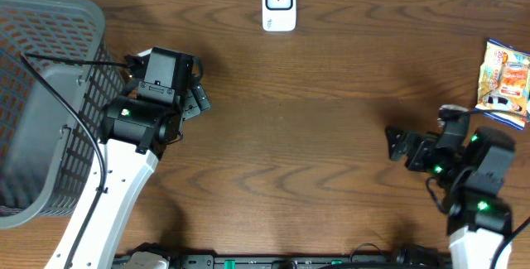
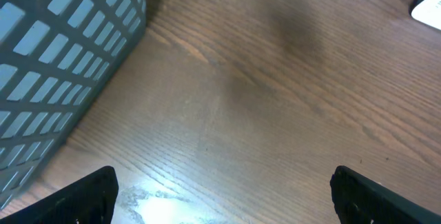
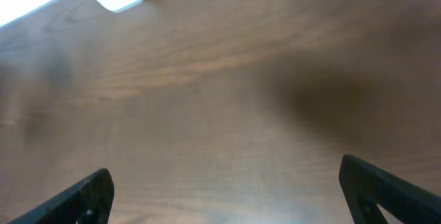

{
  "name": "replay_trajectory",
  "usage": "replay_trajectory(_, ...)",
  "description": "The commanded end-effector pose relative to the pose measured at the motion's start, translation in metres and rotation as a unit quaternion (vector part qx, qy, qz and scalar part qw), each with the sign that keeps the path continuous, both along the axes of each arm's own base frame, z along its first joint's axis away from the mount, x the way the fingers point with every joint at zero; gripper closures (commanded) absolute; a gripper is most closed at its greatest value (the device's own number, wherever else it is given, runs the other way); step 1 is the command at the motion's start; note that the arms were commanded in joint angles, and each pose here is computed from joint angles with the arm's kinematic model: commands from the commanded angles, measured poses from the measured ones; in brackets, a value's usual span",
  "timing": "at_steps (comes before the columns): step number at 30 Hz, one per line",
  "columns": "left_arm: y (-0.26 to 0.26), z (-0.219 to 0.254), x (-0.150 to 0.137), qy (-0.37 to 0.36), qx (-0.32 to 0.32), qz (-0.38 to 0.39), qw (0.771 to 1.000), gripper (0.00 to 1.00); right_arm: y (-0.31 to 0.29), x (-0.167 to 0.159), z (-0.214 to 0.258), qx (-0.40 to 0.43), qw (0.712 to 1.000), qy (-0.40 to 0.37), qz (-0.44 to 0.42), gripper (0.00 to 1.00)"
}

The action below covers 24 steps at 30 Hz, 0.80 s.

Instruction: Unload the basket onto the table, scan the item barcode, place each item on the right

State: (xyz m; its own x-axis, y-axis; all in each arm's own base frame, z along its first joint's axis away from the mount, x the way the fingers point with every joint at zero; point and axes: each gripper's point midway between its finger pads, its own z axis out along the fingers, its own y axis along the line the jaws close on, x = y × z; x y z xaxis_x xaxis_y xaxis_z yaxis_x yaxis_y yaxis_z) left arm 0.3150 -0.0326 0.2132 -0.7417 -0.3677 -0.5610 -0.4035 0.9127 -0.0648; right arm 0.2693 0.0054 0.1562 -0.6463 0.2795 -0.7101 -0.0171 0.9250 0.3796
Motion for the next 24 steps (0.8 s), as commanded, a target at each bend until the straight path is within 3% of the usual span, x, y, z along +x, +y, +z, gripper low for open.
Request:
replay_trajectory(1,0.004,0.000,0.001,0.002,0.011,0.002,1.000,0.02,0.015,-0.003,-0.006,-0.007,0.999,-0.037,0.026,0.01)
replay_trajectory(11,0.004,0.000,0.001,0.002,0.011,0.002,1.000,0.02,0.032,-0.009,0.001,-0.028,0.985,-0.157,0.058,0.01)
replay_trajectory(24,0.004,0.000,0.001,0.002,0.011,0.002,1.000,0.02,0.047,-0.030,0.016,-0.047,0.963,-0.253,0.079,0.01)
